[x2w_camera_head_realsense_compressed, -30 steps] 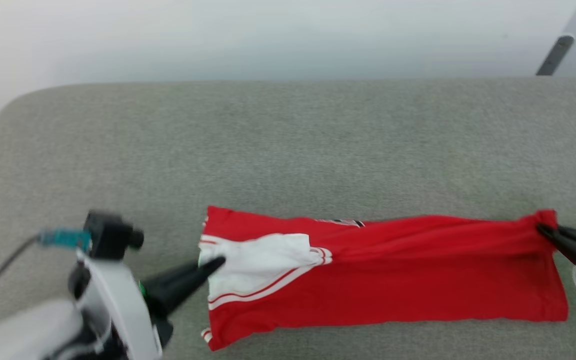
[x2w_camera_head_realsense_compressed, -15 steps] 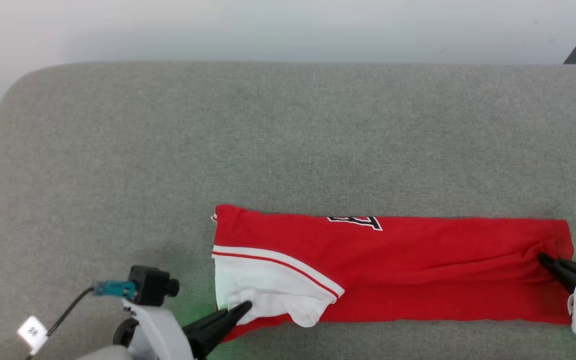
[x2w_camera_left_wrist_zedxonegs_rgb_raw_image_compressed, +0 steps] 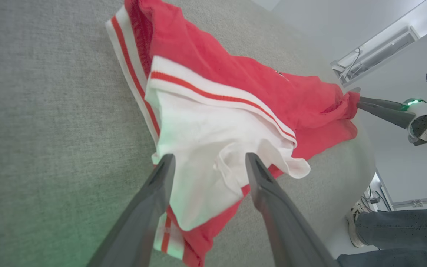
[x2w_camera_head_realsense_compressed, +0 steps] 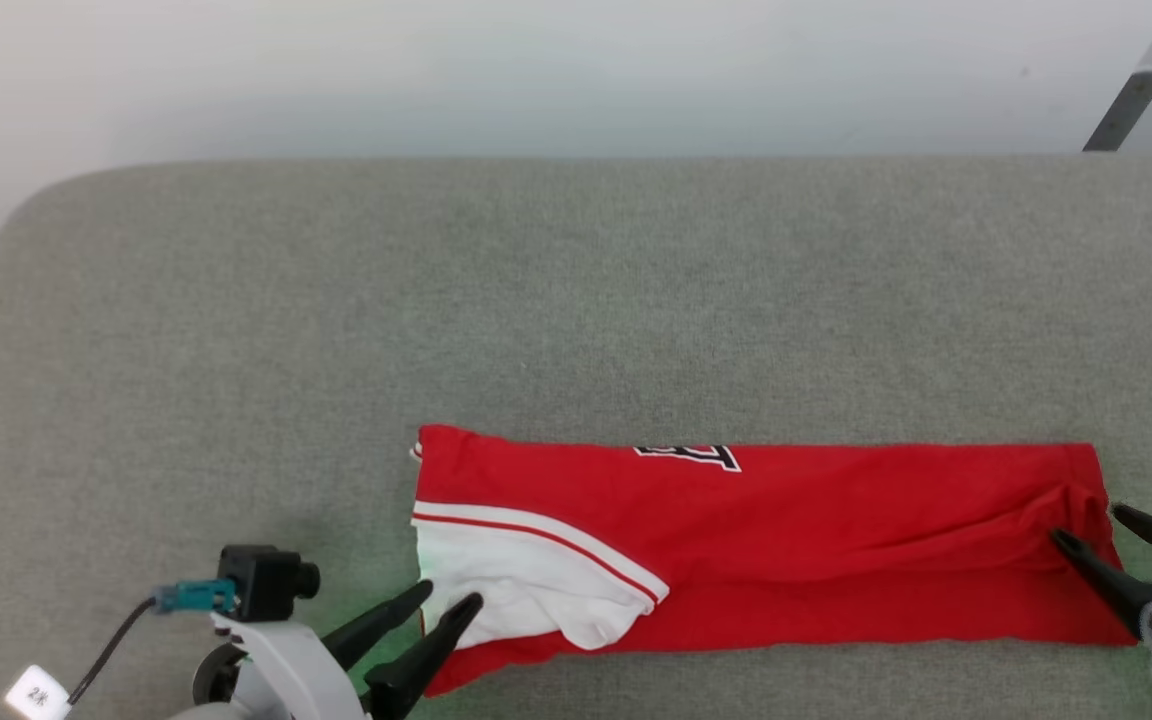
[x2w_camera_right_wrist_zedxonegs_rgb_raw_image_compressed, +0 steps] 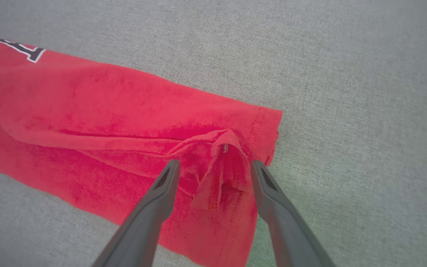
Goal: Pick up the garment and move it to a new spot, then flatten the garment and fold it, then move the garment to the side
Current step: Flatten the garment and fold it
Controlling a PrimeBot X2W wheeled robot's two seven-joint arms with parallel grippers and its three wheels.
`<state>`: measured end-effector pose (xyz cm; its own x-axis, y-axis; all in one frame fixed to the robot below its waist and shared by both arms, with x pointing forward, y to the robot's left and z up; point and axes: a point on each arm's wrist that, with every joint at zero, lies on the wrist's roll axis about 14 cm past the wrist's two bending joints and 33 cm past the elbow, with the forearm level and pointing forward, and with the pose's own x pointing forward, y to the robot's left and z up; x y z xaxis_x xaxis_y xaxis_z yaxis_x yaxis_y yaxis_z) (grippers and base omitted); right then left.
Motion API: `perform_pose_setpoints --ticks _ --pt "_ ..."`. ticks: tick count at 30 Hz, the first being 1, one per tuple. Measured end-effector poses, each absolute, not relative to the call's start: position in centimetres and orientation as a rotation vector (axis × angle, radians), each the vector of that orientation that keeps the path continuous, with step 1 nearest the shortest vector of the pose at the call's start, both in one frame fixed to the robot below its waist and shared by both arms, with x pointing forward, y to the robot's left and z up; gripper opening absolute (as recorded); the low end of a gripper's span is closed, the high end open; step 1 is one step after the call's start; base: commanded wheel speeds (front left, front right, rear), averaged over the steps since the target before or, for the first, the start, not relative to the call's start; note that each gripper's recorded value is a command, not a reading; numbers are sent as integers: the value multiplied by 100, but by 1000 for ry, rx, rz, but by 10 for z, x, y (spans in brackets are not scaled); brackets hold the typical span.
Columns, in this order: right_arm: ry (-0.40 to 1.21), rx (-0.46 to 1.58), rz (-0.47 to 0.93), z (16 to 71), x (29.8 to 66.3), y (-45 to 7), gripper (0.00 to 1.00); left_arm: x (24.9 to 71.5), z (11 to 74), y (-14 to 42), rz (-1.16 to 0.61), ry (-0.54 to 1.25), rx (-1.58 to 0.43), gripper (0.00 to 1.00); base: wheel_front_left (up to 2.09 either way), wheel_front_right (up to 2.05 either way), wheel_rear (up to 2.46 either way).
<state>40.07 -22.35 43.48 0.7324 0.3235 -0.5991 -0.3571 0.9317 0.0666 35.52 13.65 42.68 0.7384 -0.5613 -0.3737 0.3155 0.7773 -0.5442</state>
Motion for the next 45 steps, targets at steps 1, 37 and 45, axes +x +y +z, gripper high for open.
perform_pose_setpoints --ticks 1,37,45 --pt "649 -55 368 437 398 -227 100 355 429 138 -497 542 -472 100 0 0 0" --pt "1104 114 202 378 415 -229 25 341 471 255 121 41 -162 100 0 0 0" --pt "1026 165 185 388 423 -222 0 346 465 251 107 56 -136 100 0 0 0"
